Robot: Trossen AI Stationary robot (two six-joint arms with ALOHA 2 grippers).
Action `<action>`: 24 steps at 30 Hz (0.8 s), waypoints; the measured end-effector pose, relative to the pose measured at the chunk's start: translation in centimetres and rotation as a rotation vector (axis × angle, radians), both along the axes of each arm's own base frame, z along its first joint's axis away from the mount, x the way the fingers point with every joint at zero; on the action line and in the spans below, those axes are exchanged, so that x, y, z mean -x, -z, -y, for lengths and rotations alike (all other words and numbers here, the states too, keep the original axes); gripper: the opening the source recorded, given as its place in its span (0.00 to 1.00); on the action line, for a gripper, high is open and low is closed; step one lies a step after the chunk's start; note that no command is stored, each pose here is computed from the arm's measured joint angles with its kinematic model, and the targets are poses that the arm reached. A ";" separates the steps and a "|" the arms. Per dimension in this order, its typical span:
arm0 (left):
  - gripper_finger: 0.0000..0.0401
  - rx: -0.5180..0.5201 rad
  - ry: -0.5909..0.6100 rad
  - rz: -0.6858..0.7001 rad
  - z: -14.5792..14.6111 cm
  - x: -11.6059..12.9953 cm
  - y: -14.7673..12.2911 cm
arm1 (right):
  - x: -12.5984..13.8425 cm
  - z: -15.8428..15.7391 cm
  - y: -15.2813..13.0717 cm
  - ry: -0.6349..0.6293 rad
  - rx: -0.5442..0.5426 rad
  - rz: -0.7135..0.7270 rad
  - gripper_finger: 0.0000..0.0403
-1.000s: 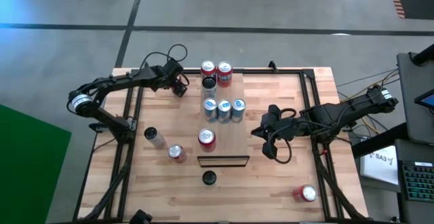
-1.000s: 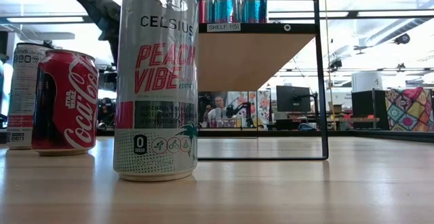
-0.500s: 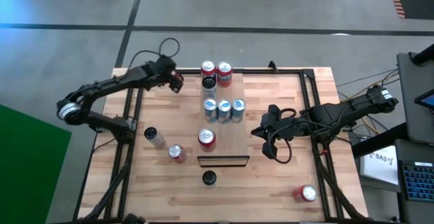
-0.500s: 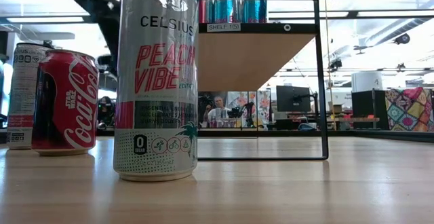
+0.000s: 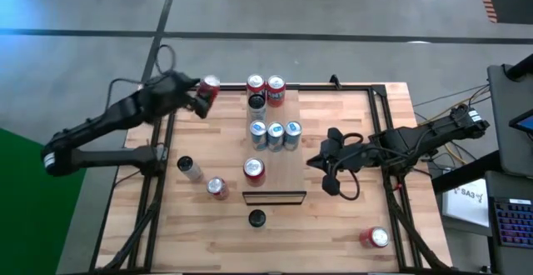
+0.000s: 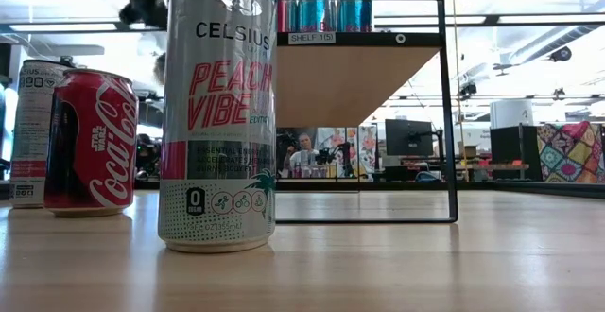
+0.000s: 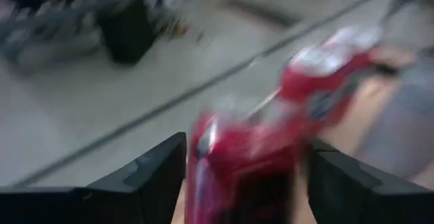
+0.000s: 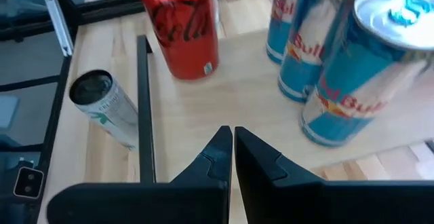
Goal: Place canned beverage on shelf
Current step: Put the red black soda can on the shelf
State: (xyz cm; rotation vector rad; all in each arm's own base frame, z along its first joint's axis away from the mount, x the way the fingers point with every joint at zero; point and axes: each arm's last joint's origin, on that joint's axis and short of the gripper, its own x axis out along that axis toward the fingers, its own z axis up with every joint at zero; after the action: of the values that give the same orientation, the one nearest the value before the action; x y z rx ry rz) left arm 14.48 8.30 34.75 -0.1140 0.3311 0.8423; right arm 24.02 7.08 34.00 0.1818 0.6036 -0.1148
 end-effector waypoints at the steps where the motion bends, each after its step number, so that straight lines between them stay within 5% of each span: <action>1: 0.60 -0.022 0.030 0.036 0.6 0.2 -0.5 | -0.1 0.0 -0.1 -0.005 0.005 0.008 0.02; 10: 0.40 -0.040 0.129 0.129 3.2 1.9 -1.7 | -0.2 -0.1 -0.1 -0.009 0.007 0.017 0.02; 24: 0.31 0.194 0.068 -0.222 2.2 -1.4 3.2 | -0.3 -0.1 0.0 -0.022 0.027 0.013 0.02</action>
State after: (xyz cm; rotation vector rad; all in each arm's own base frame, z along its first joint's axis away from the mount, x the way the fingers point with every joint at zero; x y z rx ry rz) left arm 15.89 6.12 31.59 -0.1891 0.6218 0.7550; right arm 24.35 7.19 33.97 0.1495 0.5912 -0.1000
